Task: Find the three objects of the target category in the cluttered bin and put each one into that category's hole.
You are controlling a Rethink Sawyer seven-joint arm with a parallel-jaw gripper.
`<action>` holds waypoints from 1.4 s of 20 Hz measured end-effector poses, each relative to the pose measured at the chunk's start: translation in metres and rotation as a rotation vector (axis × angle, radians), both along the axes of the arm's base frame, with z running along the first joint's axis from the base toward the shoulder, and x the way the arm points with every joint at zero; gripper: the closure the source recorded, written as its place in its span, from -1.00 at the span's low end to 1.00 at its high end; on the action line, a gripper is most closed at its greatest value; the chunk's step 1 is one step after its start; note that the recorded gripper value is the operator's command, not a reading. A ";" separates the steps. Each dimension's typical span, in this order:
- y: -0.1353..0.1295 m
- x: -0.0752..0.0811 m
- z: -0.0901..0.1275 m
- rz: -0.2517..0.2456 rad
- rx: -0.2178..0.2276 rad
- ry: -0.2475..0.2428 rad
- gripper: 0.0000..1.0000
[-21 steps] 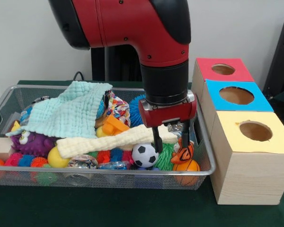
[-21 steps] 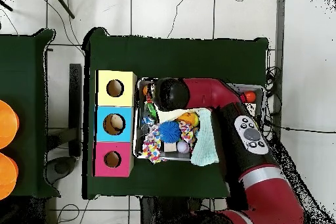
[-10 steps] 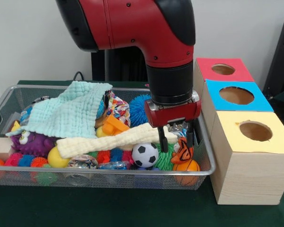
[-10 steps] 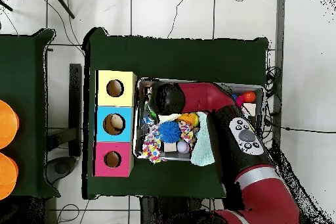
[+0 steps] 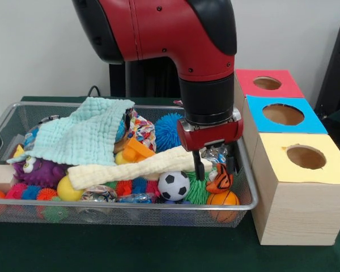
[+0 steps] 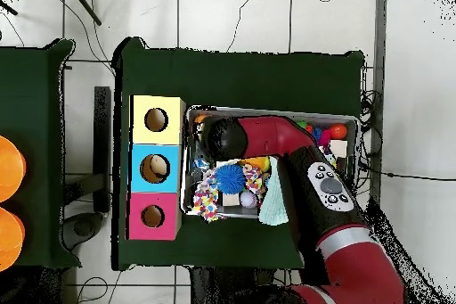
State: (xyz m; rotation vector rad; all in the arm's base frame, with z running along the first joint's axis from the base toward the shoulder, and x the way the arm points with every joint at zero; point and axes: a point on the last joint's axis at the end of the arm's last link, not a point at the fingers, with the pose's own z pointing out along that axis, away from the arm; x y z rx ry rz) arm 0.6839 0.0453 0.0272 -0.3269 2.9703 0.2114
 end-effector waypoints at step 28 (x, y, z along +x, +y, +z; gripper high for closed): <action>0.018 -0.014 -0.015 0.013 0.002 -0.073 -1.00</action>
